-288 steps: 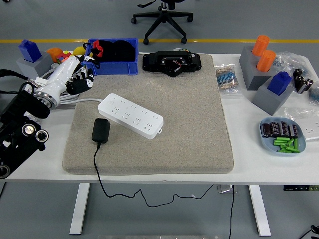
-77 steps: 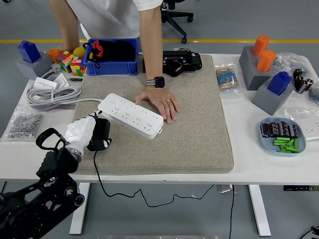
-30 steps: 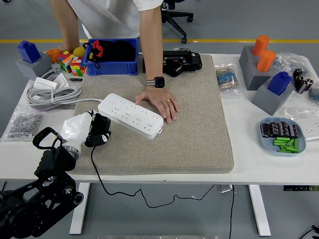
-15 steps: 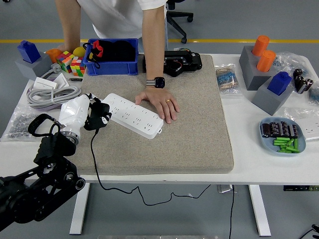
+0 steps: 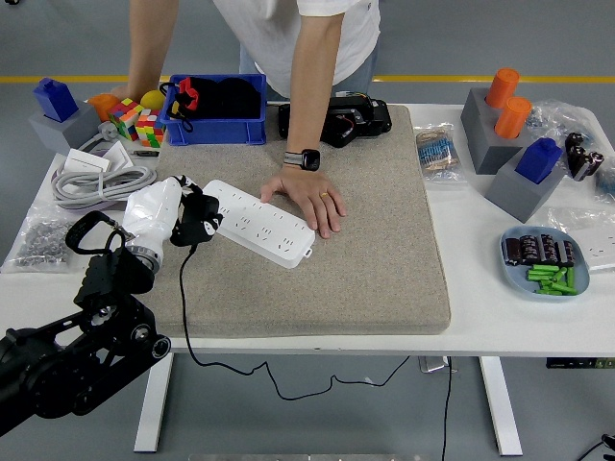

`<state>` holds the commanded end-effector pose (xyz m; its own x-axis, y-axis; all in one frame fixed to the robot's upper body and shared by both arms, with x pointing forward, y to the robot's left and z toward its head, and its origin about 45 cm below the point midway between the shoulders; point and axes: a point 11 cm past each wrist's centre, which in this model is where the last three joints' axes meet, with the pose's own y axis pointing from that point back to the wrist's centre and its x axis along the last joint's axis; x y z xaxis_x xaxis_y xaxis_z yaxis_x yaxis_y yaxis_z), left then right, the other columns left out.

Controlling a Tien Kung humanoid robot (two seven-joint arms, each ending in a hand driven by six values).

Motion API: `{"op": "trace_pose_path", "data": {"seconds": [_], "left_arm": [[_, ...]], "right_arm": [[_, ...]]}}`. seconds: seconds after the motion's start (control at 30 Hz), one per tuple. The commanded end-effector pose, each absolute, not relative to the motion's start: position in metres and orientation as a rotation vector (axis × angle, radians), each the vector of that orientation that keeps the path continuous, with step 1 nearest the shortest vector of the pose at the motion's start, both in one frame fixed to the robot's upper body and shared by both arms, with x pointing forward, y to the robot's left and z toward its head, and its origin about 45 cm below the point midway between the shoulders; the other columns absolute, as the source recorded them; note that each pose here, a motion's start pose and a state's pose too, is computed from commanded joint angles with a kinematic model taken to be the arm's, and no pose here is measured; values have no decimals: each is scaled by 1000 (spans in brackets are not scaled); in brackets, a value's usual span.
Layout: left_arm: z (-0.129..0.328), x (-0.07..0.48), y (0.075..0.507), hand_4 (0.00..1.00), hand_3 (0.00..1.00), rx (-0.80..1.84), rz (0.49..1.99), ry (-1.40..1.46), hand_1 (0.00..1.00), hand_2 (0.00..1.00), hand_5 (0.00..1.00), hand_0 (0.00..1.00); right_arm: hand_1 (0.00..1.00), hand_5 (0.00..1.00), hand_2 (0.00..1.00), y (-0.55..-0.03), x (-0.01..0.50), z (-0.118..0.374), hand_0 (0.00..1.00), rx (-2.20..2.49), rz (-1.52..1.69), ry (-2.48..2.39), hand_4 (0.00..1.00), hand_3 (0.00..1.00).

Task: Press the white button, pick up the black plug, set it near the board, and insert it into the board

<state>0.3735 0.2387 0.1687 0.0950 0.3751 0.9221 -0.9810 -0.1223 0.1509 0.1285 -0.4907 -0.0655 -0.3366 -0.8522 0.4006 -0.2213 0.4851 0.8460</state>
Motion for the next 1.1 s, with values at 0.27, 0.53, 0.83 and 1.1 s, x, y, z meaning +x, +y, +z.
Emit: {"op": "trace_pose_path", "data": {"seconds": [0.27, 0.53, 0.83, 1.1], "left_arm": [[175, 383, 222, 532, 395, 1059, 1305, -855, 284, 277, 2, 249], [171, 391, 217, 532, 395, 1070, 1249, -902, 282, 276, 2, 246], [164, 400, 220, 535, 395, 1097, 1219, -928, 280, 275, 2, 245], [157, 404, 220, 538, 397, 1125, 1187, -952, 280, 276, 2, 245]], "right_arm": [[593, 370, 582, -491, 129, -65, 624, 901, -874, -1828, 645, 577], [593, 369, 582, -492, 129, -64, 623, 901, -870, -1826, 645, 577], [592, 367, 582, -492, 129, -65, 622, 903, -869, -1822, 643, 577], [592, 366, 582, -492, 130, -64, 622, 905, -868, -1822, 643, 577]]}}
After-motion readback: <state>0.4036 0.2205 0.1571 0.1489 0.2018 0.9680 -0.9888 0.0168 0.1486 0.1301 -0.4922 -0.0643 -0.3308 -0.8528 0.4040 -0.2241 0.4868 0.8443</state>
